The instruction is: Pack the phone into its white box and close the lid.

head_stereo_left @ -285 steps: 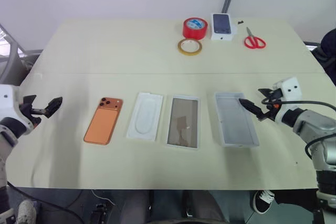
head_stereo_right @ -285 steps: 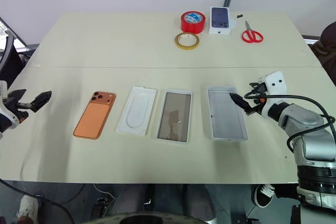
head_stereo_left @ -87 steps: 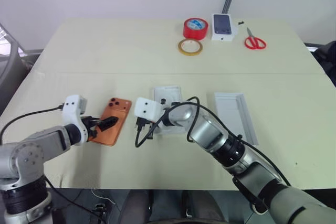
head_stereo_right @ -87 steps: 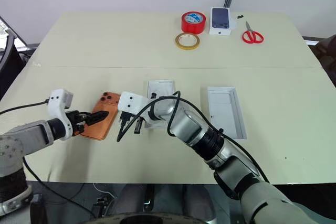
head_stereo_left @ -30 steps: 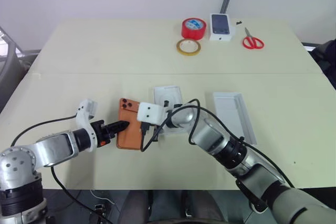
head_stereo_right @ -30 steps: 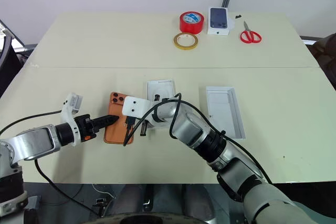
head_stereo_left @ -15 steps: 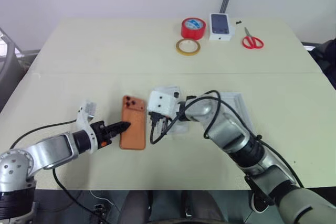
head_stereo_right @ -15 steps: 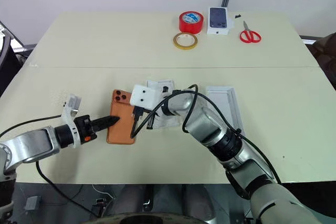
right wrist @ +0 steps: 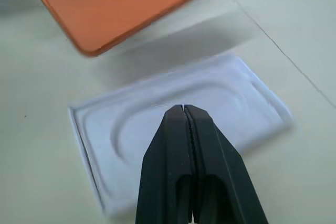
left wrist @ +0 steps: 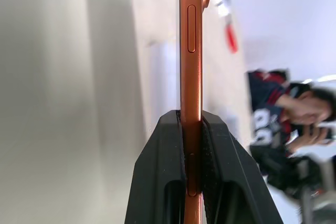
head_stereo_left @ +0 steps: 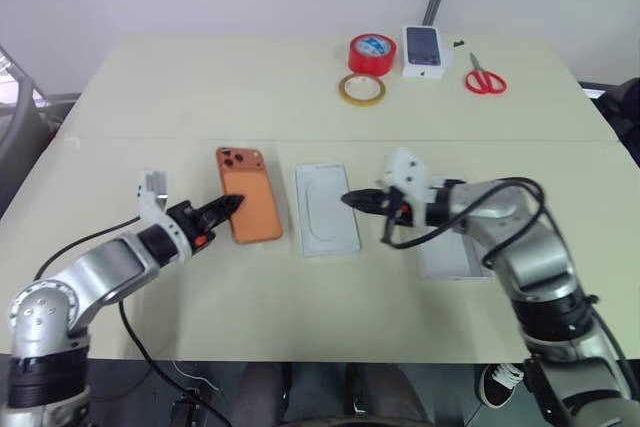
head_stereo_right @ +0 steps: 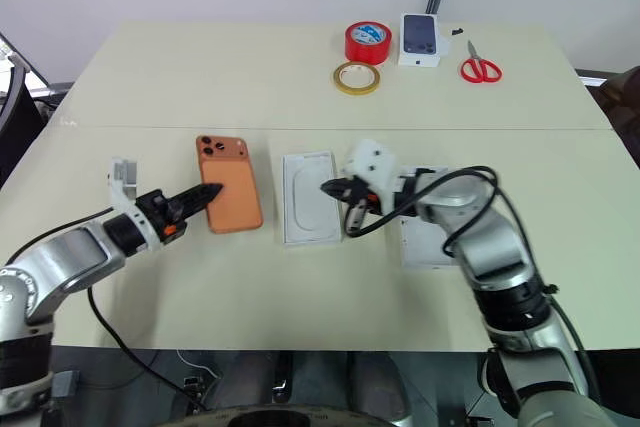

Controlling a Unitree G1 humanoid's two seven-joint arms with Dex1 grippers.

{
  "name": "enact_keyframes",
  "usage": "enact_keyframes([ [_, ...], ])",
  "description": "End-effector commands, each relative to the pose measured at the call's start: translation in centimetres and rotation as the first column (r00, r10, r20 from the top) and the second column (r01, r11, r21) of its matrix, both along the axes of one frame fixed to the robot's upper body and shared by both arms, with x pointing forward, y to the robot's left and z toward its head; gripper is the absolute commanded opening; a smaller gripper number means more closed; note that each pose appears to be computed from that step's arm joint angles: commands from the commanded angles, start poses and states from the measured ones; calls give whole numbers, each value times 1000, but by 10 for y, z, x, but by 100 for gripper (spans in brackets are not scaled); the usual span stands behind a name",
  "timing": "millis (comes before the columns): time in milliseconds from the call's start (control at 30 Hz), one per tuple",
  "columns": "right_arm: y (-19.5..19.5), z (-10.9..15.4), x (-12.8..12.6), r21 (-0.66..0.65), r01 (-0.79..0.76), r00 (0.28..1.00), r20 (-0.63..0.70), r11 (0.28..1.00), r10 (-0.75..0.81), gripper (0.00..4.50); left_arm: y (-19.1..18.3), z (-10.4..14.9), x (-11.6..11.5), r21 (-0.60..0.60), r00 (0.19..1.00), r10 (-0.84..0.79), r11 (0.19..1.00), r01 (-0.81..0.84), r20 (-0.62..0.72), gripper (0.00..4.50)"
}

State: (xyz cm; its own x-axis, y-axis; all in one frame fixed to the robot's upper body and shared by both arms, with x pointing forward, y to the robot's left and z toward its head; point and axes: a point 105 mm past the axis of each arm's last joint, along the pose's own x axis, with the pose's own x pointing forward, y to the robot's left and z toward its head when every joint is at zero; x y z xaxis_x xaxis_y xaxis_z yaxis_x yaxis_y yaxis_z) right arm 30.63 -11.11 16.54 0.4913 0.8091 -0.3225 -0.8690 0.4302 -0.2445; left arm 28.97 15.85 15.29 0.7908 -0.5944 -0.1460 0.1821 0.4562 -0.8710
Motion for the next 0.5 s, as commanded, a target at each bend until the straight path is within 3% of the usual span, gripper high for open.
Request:
enact_keyframes([
  [33, -22, 8, -1, 12, 48, 999, 25, 999, -48, 0, -29, 11, 3, -49, 998, -53, 997, 54, 16, 4],
  [300, -41, 2, -3, -31, 127, 991, 40, 991, -126, 0, -79, -15, 17, -53, 987, -148, 988, 144, -70, 4],
  [500, -46, -1, -7, -44, 146, 989, 44, 988, -144, 0, -82, -23, 20, -21, 984, -159, 987, 158, -81, 4],
])
